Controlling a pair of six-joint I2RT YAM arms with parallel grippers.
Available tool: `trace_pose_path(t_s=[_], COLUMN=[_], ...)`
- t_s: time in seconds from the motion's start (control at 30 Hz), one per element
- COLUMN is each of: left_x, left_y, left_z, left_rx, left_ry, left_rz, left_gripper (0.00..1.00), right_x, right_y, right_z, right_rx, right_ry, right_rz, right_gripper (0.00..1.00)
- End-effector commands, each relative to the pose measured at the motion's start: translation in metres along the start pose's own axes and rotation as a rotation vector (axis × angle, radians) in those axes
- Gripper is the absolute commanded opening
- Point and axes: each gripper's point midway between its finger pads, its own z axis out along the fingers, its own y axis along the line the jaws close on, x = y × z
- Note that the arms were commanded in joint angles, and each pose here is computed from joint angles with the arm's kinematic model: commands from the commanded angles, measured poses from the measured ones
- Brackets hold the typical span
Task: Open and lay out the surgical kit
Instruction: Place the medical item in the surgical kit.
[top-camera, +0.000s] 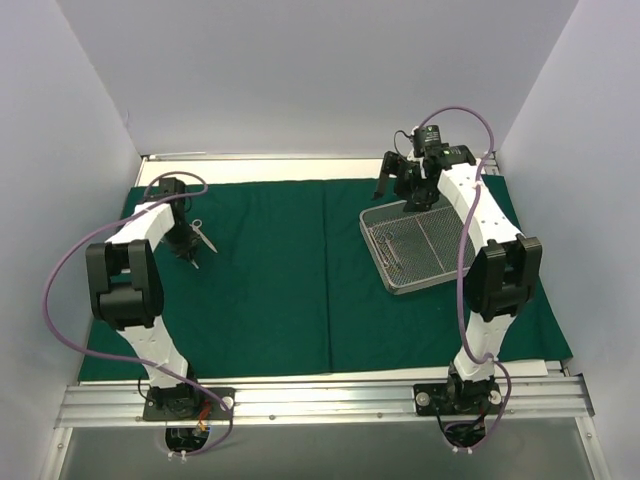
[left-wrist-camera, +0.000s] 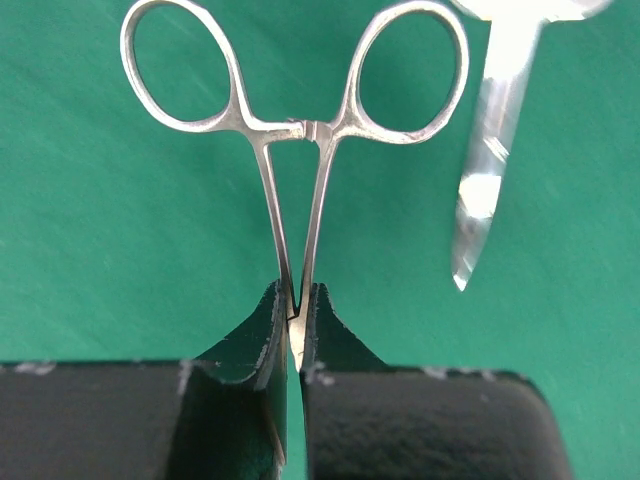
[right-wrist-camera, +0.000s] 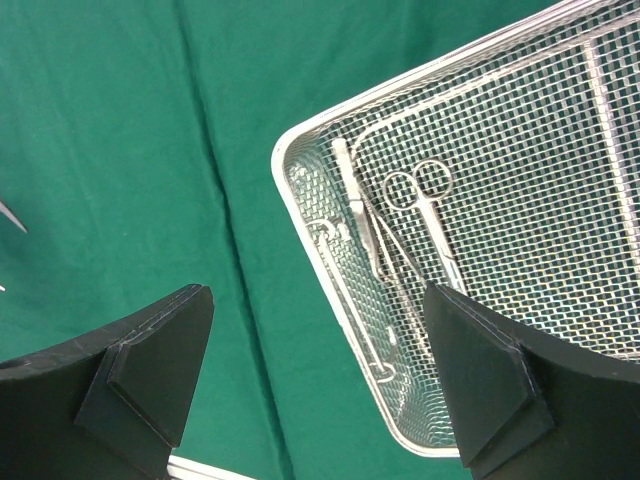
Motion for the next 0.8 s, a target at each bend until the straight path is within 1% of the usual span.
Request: trace_pose_path(t_s=[0.0, 0.23, 0.3, 0.77], left_x=[-0.02, -0.026, -0.03, -0.018], left_y=[0.003, -0.006, -0.009, -0.009], left_z=[0.004, 0.021, 0.02, 0.034], left_rx=[-0.03, -0.04, -0.037, -0.043], left_ry=[-0.006, 0.028, 0.03, 0.097], left_rz=[-0.046, -0.057, -0.06, -0.131], left_gripper=[0.02, 0.02, 0.02, 0.02], right_x=[0.002, -0.002, -0.003, -0.007], right_y=[-0.014, -0.021, -0.022, -0.027], right_z=[-0.005, -0.001, -0.001, 0.005], right_rx=[0.035, 0.037, 0.039, 0.033], right_ry=[0.008, 0.01, 0.009, 0.019], right_rz=[0.005, 0.024, 0.026, 0.04], right_gripper=[0.89, 0.9, 0.9, 0.9])
